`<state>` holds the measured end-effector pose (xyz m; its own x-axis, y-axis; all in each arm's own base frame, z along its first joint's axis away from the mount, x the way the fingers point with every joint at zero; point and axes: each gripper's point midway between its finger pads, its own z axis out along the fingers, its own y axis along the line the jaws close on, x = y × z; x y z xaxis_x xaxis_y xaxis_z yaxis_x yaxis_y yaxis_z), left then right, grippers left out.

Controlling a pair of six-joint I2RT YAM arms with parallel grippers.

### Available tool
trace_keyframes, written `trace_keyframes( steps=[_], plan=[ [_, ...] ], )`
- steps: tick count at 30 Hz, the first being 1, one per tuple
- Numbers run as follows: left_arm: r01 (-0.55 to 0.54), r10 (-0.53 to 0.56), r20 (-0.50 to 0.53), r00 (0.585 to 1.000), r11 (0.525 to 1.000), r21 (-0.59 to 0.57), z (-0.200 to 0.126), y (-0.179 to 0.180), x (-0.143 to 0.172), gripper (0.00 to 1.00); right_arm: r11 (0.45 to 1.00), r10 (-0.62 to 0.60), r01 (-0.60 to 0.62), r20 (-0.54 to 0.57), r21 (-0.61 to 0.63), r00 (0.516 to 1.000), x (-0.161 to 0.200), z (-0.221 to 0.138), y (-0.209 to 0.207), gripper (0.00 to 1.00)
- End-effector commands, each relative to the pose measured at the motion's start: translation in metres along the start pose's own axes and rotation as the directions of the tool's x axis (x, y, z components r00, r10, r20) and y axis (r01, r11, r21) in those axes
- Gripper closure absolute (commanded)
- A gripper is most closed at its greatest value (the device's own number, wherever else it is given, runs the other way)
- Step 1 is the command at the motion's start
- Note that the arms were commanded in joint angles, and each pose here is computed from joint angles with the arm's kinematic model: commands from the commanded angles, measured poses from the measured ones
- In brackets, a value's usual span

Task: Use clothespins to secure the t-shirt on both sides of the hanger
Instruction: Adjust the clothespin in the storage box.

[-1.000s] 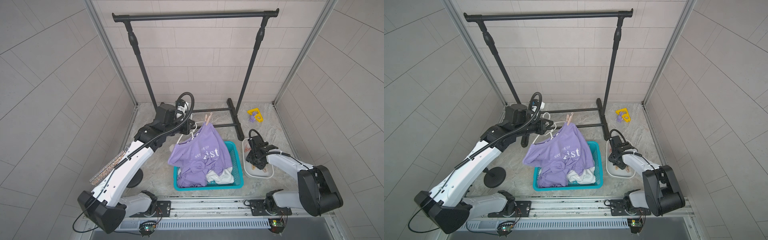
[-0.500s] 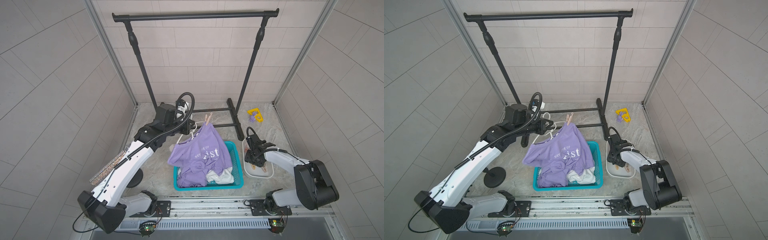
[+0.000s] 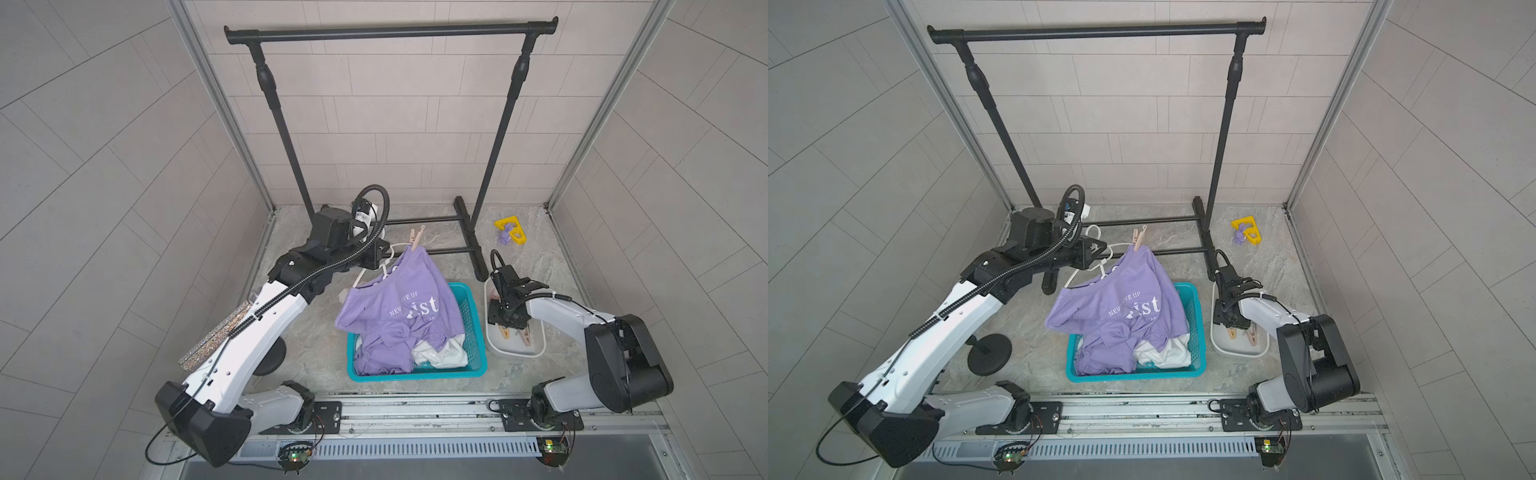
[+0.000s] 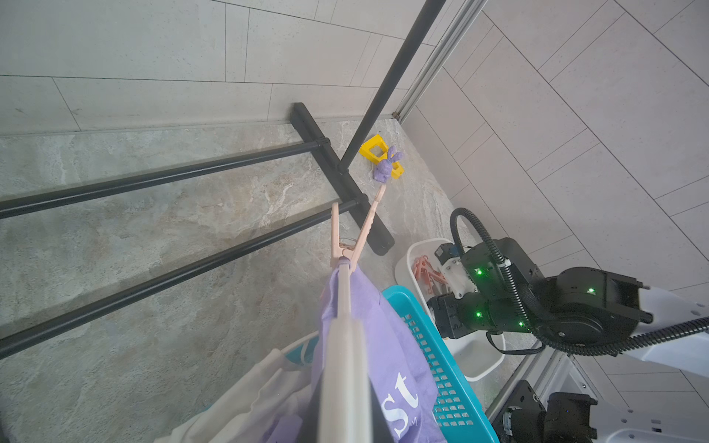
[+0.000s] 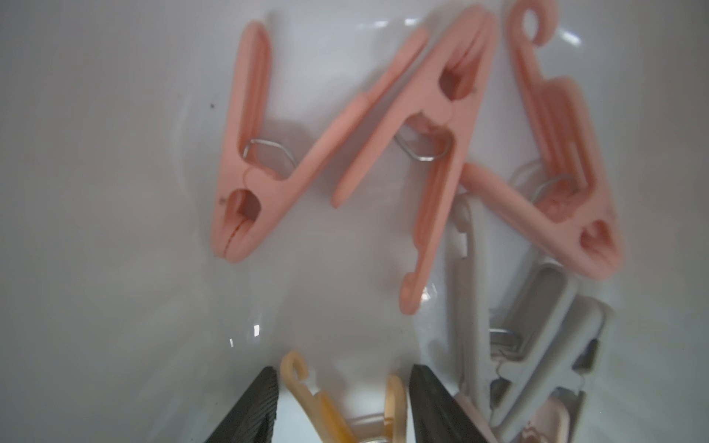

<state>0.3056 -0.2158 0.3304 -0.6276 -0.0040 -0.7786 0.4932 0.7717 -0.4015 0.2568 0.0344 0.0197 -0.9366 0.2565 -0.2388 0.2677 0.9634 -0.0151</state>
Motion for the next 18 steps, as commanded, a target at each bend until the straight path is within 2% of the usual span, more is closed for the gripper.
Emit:
trace_keyframes(
  steps=[1, 10, 18],
  plan=[
    [-0.029, 0.028, 0.043, 0.999, 0.999, 0.024, -0.0115, -0.0101, -0.0099, 1.0, 0.998, -0.035, 0.039, -0.087, 0.043, 0.996, 0.022, 0.0088, -0.0088, 0.45],
    [-0.032, 0.031, 0.046, 0.998, 0.999, 0.02, -0.0128, -0.0096, -0.0096, 1.0, 0.998, -0.018, 0.023, -0.095, 0.058, 0.995, 0.0264, 0.0109, -0.0122, 0.49],
    [-0.037, 0.036, 0.046, 0.998, 0.999, 0.017, -0.0142, -0.0095, -0.0093, 1.0, 0.998, -0.009, 0.015, -0.086, 0.068, 0.996, 0.0236, 0.0117, -0.0131, 0.66]
  ],
)
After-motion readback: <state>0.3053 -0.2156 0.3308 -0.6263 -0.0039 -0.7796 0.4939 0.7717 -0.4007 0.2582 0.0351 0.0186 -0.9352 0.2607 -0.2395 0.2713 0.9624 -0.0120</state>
